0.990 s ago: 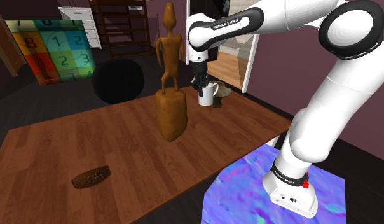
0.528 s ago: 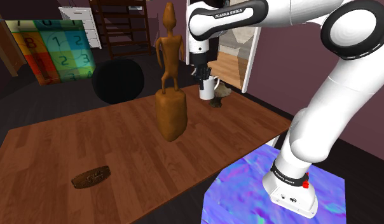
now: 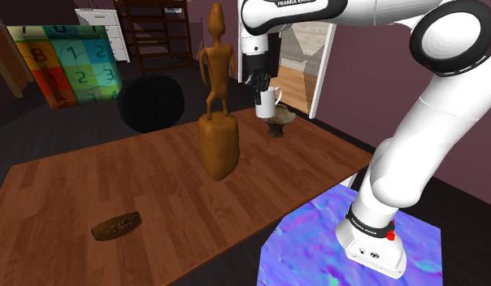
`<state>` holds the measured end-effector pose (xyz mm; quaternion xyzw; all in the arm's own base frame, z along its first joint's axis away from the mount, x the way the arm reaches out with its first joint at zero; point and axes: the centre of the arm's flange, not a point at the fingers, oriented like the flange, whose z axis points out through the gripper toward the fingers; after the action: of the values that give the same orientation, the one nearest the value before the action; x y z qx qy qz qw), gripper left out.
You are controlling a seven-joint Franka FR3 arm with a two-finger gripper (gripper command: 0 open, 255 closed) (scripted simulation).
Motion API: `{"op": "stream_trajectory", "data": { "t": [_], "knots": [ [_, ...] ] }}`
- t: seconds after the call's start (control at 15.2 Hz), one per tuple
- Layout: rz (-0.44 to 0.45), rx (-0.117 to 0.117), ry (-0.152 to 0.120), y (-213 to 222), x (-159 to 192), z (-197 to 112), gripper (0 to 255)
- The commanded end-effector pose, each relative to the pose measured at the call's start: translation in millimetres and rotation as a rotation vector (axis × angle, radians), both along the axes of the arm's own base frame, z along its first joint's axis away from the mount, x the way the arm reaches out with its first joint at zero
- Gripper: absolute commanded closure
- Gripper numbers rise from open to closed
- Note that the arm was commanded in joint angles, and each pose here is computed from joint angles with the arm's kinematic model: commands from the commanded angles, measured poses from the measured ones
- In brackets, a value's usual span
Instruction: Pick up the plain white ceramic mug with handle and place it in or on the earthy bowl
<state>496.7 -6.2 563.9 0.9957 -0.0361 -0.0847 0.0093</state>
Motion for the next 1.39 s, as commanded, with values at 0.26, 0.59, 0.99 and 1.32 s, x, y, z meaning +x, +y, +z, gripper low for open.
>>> {"op": "stream_trajectory", "data": {
  "t": [0.26,0.59,0.99,1.32],
  "knots": [
    [0.0,0.0,0.0,-65.4,10.4,10.5,255],
    [0.0,0.0,0.0,-130.2,20.9,16.6,255],
    [0.0,0.0,0.0,-208.1,33.4,23.8,255],
    [0.0,0.0,0.0,-261.3,42.0,28.8,255]
  ]
}}
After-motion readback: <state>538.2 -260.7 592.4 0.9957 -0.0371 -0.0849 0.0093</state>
